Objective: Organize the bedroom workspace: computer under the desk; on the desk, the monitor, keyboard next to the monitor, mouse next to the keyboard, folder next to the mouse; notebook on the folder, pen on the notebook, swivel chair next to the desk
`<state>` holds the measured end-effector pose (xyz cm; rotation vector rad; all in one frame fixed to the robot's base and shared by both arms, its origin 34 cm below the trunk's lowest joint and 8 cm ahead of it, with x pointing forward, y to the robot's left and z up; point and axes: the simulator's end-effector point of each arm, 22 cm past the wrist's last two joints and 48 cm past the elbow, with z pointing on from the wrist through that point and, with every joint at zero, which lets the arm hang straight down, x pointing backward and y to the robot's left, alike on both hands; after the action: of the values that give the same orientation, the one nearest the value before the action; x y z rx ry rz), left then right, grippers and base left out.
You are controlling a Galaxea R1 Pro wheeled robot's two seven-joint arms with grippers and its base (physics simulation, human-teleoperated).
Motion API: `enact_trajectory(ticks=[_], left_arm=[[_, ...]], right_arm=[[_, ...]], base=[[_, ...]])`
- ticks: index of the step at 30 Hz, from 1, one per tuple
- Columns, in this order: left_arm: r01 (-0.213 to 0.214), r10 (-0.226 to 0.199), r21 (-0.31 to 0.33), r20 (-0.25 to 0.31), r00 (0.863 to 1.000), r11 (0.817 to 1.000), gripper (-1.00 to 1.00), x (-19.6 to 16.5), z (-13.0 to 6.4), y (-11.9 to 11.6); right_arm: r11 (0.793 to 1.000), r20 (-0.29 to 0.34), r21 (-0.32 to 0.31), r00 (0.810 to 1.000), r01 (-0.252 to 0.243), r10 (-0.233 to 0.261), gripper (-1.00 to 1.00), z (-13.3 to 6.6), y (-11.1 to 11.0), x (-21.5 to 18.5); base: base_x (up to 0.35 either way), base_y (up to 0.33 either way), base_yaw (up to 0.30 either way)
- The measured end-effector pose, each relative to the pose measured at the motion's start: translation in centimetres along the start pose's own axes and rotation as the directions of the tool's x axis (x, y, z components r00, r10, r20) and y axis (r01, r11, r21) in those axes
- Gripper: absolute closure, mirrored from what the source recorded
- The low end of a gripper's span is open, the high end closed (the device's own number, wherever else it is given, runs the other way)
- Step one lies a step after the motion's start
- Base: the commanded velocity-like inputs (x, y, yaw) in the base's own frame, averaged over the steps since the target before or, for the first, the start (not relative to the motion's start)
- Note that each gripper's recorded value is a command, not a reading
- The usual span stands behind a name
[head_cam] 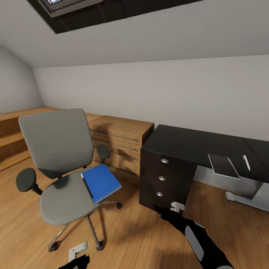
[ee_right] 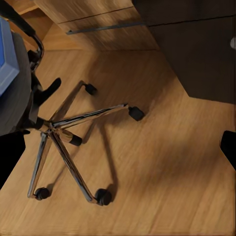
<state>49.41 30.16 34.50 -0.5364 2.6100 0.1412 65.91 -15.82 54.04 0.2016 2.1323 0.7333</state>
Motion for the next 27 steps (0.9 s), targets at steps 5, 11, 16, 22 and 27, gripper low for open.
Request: enact_trajectory(ticks=[5, 11, 16, 22, 27], left_arm=[[0.004, -0.006, 0.035, 0.058, 0.998, 0.999, -1.00, 1.7, -0.2, 0.4], [0.001, -0.026, 0.085, 0.290, 0.957, 0.996, -1.00, 0.5, -1.6, 1.5], [-0.011, -0.019, 0.078, 0.371, 0.928, 0.997, -1.00, 1.7, -2.7, 2.9], [-0.014, -0.014, 0.067, 0.393, 0.920, 0.998, -1.00, 2.2, -3.1, 3.8], [-0.016, -0.008, 0.057, 0.399, 0.917, 0.998, -1.00, 2.1, -3.1, 4.6]], right_arm=[[1.000, -0.063, 0.008, 0.998, -0.002, 0.003, -1.00, -0.5, -0.6, 0.3], [0.998, -0.121, 0.023, 0.991, 0.056, -0.053, -1.00, -1.1, -0.1, -0.7], [0.991, -0.146, 0.039, 0.981, 0.131, -0.124, -1.00, -1.4, 0.4, -1.6], [0.987, -0.124, 0.022, 0.980, 0.159, -0.155, -1.00, -1.5, 2.2, -3.2], [0.989, -0.085, -0.011, 0.985, 0.148, -0.149, -1.00, -1.6, 3.8, -4.6]], base=[[0.000, 0.000, 0.000], [0.000, 0.000, 0.000], [0.000, 0.000, 0.000], [0.000, 0.000, 0.000], [0.000, 0.102, 0.000]])
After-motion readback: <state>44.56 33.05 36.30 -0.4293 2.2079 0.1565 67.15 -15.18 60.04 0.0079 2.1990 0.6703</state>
